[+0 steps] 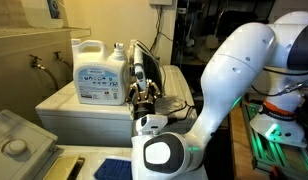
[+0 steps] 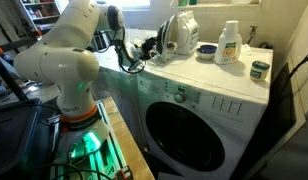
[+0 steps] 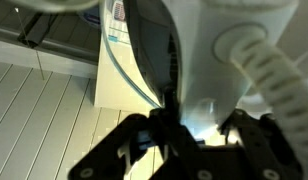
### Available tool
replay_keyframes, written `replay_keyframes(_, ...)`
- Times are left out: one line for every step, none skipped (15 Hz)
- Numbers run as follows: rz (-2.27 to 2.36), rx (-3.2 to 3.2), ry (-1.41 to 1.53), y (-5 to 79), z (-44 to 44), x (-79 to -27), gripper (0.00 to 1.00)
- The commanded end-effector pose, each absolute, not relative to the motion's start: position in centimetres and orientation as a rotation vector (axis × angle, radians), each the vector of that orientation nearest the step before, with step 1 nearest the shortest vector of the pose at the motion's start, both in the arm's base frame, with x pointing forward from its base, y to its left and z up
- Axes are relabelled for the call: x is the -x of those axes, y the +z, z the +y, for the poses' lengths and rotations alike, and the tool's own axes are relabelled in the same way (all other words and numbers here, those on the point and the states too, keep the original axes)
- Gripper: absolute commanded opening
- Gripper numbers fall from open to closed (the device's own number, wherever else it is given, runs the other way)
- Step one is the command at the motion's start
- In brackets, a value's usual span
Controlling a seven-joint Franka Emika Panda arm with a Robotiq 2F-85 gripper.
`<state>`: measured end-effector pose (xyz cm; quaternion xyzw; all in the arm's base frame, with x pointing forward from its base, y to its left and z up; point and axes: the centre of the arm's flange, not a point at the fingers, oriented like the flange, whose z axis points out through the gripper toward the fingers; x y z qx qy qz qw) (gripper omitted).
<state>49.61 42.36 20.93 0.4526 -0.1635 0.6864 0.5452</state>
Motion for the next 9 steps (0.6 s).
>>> replay_keyframes(-0.350,-1.047,1.643,18.97,41.77,-49.78,0.15)
replay_keyframes(-0.350,-1.053,1.638,18.90,41.83,-49.76,0.15)
replay_keyframes(-0.354,-1.057,1.633,18.81,41.84,-49.75,0.15)
replay_keyframes(-0.359,-1.058,1.631,18.78,41.81,-49.75,0.15)
replay_keyframes(-0.362,-1.059,1.631,18.83,41.84,-49.71,0.15)
replay_keyframes(-0.364,-1.059,1.633,18.80,41.83,-49.69,0.52)
replay_keyframes(-0.368,-1.058,1.634,18.80,41.83,-49.66,0.66)
replay_keyframes(-0.376,-1.055,1.640,18.81,41.83,-49.62,0.72)
replay_keyframes(-0.381,-1.055,1.643,18.80,41.82,-49.60,0.79)
